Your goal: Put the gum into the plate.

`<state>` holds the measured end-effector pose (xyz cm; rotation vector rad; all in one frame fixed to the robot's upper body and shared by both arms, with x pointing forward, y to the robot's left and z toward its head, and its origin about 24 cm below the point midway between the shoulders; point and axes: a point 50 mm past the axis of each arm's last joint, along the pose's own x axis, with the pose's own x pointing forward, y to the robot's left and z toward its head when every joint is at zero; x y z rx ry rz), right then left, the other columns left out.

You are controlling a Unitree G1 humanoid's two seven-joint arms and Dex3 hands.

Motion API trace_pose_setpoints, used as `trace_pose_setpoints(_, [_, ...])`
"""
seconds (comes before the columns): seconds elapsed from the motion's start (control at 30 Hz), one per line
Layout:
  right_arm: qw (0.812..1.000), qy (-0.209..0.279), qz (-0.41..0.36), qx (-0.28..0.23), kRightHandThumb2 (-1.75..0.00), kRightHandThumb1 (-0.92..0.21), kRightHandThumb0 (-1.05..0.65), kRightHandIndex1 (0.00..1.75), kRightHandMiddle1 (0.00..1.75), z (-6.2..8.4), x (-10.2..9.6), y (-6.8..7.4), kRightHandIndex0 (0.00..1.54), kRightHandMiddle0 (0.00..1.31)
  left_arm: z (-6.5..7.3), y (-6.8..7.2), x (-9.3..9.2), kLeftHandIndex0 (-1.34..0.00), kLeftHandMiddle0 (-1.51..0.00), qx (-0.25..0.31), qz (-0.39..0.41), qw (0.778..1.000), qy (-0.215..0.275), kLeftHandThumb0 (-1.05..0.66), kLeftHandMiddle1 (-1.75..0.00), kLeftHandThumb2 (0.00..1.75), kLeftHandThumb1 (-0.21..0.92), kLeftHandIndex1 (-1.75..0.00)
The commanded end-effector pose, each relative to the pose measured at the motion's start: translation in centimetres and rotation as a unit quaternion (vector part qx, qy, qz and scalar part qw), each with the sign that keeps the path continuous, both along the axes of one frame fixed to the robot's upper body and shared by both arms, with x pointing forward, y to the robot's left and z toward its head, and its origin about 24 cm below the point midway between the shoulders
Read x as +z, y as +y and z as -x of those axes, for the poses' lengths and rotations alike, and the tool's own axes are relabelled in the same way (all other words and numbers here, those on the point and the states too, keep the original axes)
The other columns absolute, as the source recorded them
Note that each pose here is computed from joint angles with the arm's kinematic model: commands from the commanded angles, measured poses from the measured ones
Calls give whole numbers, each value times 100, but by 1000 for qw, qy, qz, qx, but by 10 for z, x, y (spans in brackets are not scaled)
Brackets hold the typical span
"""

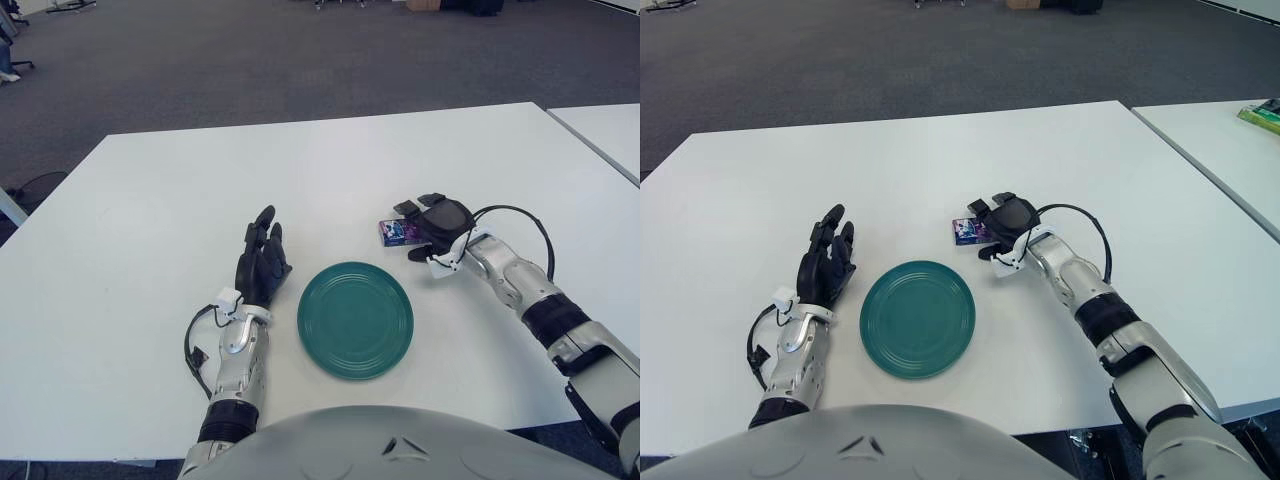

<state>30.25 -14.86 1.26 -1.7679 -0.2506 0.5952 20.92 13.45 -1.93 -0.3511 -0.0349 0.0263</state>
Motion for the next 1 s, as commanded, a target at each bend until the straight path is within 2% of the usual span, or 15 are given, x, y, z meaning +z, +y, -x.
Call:
trace_pose_setpoints(0.0, [1000, 13, 18, 7, -71, -92, -78, 1, 50, 3, -17, 7, 38, 0, 25, -17, -27, 0, -20, 19, 43, 996, 80, -72, -1, 75, 92, -64])
trace_pose_setpoints(0.17, [999, 26, 35, 3, -70, -92, -79, 1, 52, 6, -38, 12, 38, 0, 25, -17, -27, 0, -21, 22, 38, 996, 84, -72, -1, 77, 92, -65])
trace_pose_setpoints(0.3, [998, 39, 46, -1, -69, -92, -80, 2, 53, 8, -49, 10, 40, 0, 25, -17, -27, 0, -22, 20, 35, 996, 85, -71, -1, 78, 92, -64])
trace_pose_setpoints(0.4, [998, 42, 55, 2, -69, -92, -80, 4, 58, 9, -52, 9, 44, 0, 24, -17, -27, 0, -22, 19, 37, 996, 85, -70, -1, 79, 92, -64])
trace_pose_setpoints(0.43, [997, 42, 58, 4, -69, -92, -79, 8, 66, 9, -53, 9, 49, 0, 24, -18, -27, 0, -22, 19, 38, 996, 85, -70, -1, 79, 92, -64])
trace_pose_setpoints(0.47, [997, 42, 64, 6, -69, -92, -79, 22, 78, 9, -54, 7, 53, 0, 24, -18, -26, 0, -22, 20, 39, 996, 83, -70, -1, 79, 92, -64])
trace_pose_setpoints(0.5, [997, 42, 68, 7, -68, -92, -77, 71, 101, 8, -55, 7, 52, 0, 24, -19, -26, 0, -22, 20, 40, 996, 83, -69, -1, 79, 92, -64])
trace_pose_setpoints(0.53, [996, 43, 73, 9, -68, -92, -77, 91, 109, 10, -58, 4, 50, 0, 24, -19, -25, 0, -22, 21, 42, 996, 82, -69, -1, 79, 92, -64])
trace_pose_setpoints(0.57, [996, 44, 76, 10, -67, -92, -75, 121, 126, 11, -60, 2, 51, 0, 24, -20, -25, 0, -22, 22, 42, 996, 81, -69, -1, 79, 92, -65])
trace_pose_setpoints(0.63, [996, 49, 80, 12, -64, -92, -72, 153, 144, 15, -65, -2, 52, 1, 24, -21, -24, 0, -23, 24, 42, 996, 79, -68, -1, 78, 92, -65])
trace_pose_setpoints(0.73, [993, 75, 85, 16, -63, -92, -71, 166, 156, 26, -74, -10, 57, 7, 25, -22, -22, 0, -24, 30, 43, 996, 77, -68, -1, 78, 92, -65])
trace_pose_setpoints(0.77, [993, 84, 86, 18, -63, -92, -70, 169, 161, 29, -75, -12, 62, 14, 26, -23, -21, 0, -24, 31, 44, 996, 76, -68, -2, 78, 92, -65])
trace_pose_setpoints(0.8, [991, 94, 91, 24, -62, -92, -71, 171, 163, 34, -76, -16, 67, 23, 26, -24, -20, 0, -24, 33, 45, 996, 75, -68, -2, 78, 92, -65])
trace_pose_setpoints(0.97, [983, 119, 128, 56, -67, -92, -64, 174, 172, 50, -83, -24, 77, 37, 28, -25, -17, 0, -26, 40, 45, 996, 72, -67, -2, 78, 92, -66])
